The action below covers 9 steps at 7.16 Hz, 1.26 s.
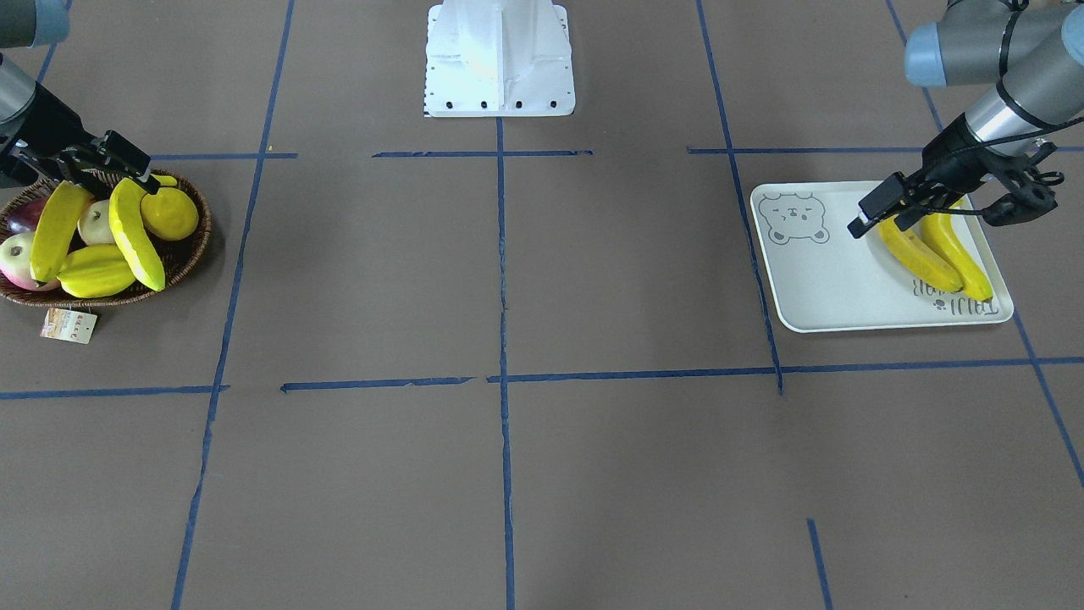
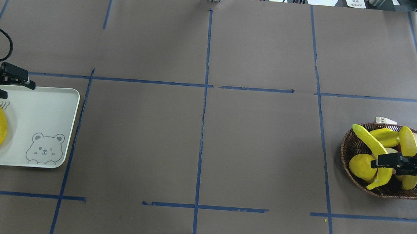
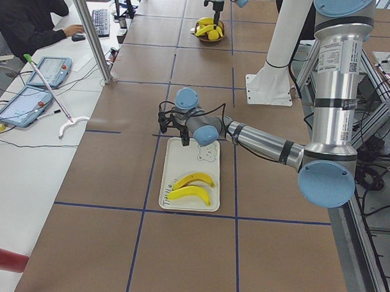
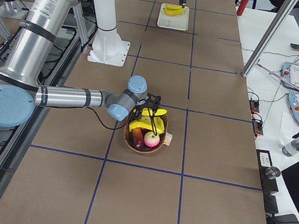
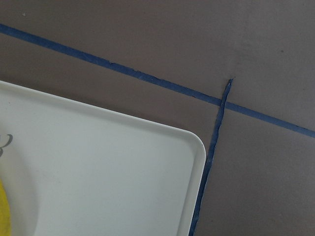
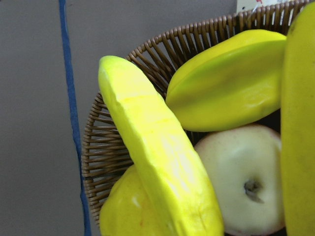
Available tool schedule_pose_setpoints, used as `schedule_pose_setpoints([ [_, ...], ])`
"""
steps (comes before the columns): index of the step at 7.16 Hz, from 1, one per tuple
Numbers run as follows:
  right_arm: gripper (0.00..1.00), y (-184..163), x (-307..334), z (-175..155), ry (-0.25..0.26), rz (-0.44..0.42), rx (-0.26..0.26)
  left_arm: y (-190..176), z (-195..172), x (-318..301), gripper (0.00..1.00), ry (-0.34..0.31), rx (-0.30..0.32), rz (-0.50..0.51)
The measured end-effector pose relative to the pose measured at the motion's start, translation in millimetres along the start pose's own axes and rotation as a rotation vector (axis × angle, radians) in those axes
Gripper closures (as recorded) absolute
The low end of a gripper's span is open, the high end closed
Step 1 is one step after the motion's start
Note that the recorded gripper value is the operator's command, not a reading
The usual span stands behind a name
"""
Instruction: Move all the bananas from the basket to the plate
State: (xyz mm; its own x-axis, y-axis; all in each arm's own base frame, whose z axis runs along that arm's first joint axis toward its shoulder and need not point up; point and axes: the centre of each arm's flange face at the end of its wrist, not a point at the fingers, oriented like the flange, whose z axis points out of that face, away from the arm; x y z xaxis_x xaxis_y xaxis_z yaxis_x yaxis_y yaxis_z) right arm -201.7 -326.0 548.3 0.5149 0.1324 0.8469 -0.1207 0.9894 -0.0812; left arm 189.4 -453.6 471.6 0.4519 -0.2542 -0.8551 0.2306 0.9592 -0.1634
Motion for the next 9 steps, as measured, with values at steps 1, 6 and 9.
schedule_pose_setpoints([
  [1, 0.68, 0, 0, 0, 0.0, 0.006, -0.001, 0, 0, 0, 0.0, 0.0, 0.0, -0.001],
  [6, 0.96, -1, -3, -11, -0.038, 0.02, -0.037, 0, 1, 0, 0.0, -0.001, -0.001, 0.0],
  [9, 1.0, -14, -5, -56, -0.111, 0.043, -0.016, -1, 0, 4, 0.0, 0.004, -0.001, 0.004],
])
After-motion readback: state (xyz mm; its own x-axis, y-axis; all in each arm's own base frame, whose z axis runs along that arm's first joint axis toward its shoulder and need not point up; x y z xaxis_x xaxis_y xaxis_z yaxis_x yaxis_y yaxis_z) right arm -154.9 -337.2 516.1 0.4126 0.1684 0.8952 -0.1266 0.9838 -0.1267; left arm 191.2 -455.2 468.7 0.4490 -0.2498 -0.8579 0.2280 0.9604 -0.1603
